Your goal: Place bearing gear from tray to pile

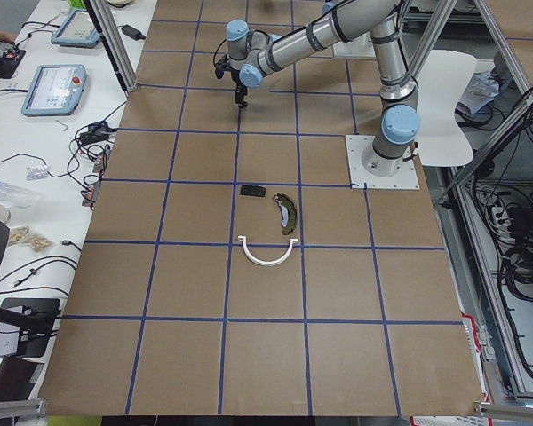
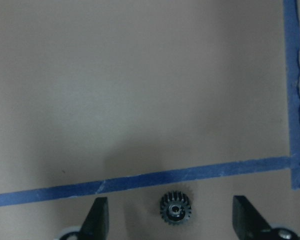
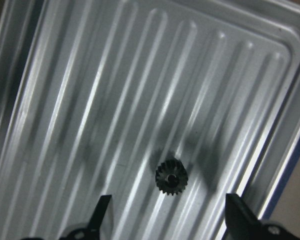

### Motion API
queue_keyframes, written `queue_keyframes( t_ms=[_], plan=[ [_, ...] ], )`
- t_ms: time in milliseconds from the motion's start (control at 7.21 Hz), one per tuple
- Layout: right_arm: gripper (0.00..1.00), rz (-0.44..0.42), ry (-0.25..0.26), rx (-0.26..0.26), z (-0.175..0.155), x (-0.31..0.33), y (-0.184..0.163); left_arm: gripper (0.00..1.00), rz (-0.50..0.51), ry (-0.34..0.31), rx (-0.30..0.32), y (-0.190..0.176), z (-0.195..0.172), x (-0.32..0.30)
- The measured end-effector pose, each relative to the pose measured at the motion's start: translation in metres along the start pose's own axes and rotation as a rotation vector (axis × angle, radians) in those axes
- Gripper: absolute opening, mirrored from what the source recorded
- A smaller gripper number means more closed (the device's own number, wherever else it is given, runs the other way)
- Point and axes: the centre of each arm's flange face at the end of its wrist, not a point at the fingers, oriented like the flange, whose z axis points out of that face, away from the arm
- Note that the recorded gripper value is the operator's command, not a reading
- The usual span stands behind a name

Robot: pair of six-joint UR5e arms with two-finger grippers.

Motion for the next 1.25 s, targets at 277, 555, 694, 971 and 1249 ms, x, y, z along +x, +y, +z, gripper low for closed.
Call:
queue_keyframes(
  t_ms=[277,555,694,971,1249],
  plan=[
    [0.72,-0.006,-0.004,0.0,0.003,-0.004,-0.011,0.61,0.002,-0.007,-0.016,0.002,0.004,0.0],
    [0.7,-0.022,0.009,0.001,0.002,-0.007,-0.023,0.3,0.002,-0.01,-0.023,0.002,0.007,0.0],
    [0.69,-0.026,0.012,0.002,0.003,-0.007,-0.025,0.0,0.003,-0.012,-0.027,0.001,0.009,0.0],
    [0.67,-0.029,0.015,0.002,0.004,-0.006,-0.026,0.0,0.003,-0.013,-0.031,0.001,0.012,0.0],
    [0.6,-0.037,0.017,0.0,0.005,-0.006,-0.026,0.0,-0.007,-0.014,-0.036,-0.004,-0.003,-0.01]
  ],
)
